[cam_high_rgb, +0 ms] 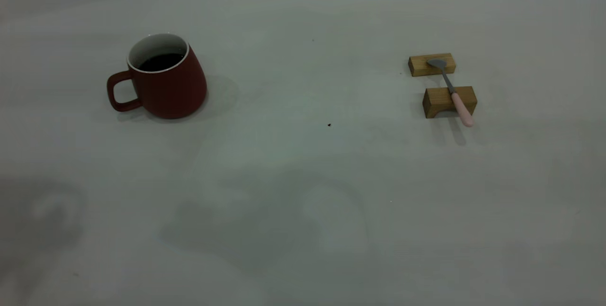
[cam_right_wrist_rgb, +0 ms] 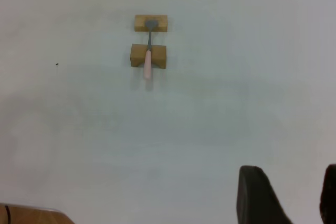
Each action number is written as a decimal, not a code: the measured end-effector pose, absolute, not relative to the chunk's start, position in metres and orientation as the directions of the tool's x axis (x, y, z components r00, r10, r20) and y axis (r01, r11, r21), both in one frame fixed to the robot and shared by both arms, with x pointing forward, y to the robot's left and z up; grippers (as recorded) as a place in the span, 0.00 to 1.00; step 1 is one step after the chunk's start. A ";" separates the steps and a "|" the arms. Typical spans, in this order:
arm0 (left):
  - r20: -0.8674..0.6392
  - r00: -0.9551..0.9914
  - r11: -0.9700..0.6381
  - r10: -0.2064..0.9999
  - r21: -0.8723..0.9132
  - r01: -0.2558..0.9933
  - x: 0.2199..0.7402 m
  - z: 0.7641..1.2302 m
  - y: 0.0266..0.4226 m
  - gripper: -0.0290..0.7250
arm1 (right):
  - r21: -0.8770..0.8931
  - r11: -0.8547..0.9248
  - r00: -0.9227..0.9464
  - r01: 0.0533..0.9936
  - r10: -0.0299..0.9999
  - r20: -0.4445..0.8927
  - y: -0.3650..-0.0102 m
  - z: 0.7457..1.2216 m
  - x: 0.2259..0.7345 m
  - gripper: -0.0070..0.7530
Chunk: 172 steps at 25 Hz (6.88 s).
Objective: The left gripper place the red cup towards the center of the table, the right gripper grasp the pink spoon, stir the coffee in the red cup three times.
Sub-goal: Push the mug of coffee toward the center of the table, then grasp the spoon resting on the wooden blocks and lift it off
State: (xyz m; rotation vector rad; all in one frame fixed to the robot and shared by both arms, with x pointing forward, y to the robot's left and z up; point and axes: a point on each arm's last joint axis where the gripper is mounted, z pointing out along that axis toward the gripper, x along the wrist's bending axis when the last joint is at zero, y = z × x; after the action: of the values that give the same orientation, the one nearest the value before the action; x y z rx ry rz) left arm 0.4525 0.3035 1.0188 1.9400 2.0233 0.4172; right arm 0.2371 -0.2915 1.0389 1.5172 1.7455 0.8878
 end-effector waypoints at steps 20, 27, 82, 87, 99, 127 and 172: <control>-0.107 0.612 -0.578 0.784 0.236 0.781 0.671 0.885 0.347 0.82 | 0.829 0.100 -0.117 0.550 0.992 -0.042 -0.291 1.039 0.237 0.45; -0.062 0.900 -0.863 0.431 0.264 0.431 0.709 0.847 0.340 0.82 | 0.829 0.100 -0.117 0.550 0.992 -0.042 -0.291 1.039 0.237 0.45; -0.064 0.977 -0.964 0.202 0.164 0.211 0.693 0.881 0.176 0.82 | 0.829 0.100 -0.116 0.550 0.992 -0.043 -0.292 1.039 0.237 0.45; -0.077 0.868 -0.849 0.491 0.182 0.496 0.670 0.993 0.196 0.82 | 0.829 0.100 -0.116 0.550 0.992 -0.043 -0.292 1.039 0.237 0.45; 0.003 0.491 -0.398 0.871 0.590 0.703 0.547 1.211 0.225 0.82 | 0.829 0.100 -0.116 0.550 0.992 -0.043 -0.292 1.039 0.237 0.44; -0.037 0.357 -0.296 0.933 0.484 0.823 0.275 1.030 0.284 0.82 | 0.829 0.100 -0.116 0.550 0.992 -0.043 -0.292 1.039 0.237 0.44; 0.031 0.225 -0.165 0.974 0.779 0.605 0.221 1.033 0.292 0.82 | 0.362 -0.004 -0.130 0.932 0.930 0.344 -0.262 0.966 0.514 0.71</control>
State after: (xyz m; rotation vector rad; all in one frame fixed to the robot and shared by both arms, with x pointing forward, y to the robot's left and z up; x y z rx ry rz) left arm 0.2210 0.2915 1.0331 1.8576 1.4547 0.7320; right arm 0.5141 -0.2618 0.9664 2.0747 2.2199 0.8137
